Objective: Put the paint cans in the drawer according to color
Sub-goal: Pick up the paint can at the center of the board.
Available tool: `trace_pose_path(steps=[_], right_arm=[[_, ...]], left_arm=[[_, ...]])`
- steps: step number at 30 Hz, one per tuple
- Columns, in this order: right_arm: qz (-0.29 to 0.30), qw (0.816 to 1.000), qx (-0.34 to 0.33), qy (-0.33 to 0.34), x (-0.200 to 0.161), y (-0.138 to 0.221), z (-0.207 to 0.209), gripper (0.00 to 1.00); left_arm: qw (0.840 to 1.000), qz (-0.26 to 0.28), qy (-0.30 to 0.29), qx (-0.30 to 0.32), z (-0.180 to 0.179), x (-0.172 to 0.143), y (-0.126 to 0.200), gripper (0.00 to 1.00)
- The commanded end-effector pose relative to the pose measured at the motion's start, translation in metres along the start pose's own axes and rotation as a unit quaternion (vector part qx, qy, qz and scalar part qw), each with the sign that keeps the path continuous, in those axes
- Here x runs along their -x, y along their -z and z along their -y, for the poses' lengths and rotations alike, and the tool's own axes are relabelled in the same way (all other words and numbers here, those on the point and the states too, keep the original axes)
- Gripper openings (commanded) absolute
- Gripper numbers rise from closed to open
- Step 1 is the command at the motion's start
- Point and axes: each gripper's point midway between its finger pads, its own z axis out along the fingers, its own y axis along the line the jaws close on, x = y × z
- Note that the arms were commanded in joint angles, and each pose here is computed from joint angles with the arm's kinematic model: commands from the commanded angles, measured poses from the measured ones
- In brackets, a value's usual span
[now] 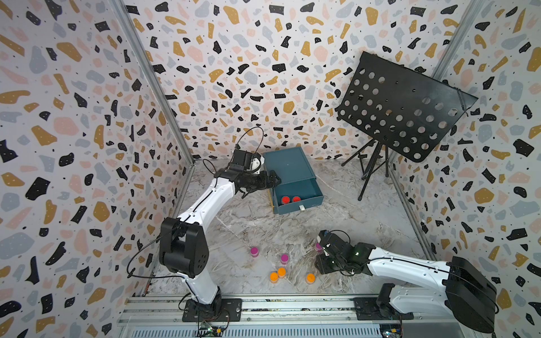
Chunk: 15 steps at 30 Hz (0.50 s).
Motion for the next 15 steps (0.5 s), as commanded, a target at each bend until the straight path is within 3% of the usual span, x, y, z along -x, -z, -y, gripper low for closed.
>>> trace_pose_path(steps=[1, 8, 15], right_arm=[[-0.001, 1.000, -0.012, 0.000, -0.002, 0.001, 0.004, 0.45], [0.012, 1.000, -0.021, 0.008, 0.006, 0.012, 0.004, 0.29], [0.027, 0.999, -0.022, 0.040, 0.021, 0.042, -0.005, 0.25]], left_arm=[[0.997, -0.057, 0.017, 0.039, -0.021, -0.030, -0.012, 1.00], [0.997, -0.057, 0.017, 0.039, -0.021, -0.030, -0.012, 1.00], [0.998, -0.057, 0.018, 0.037, -0.021, -0.030, -0.011, 1.00]])
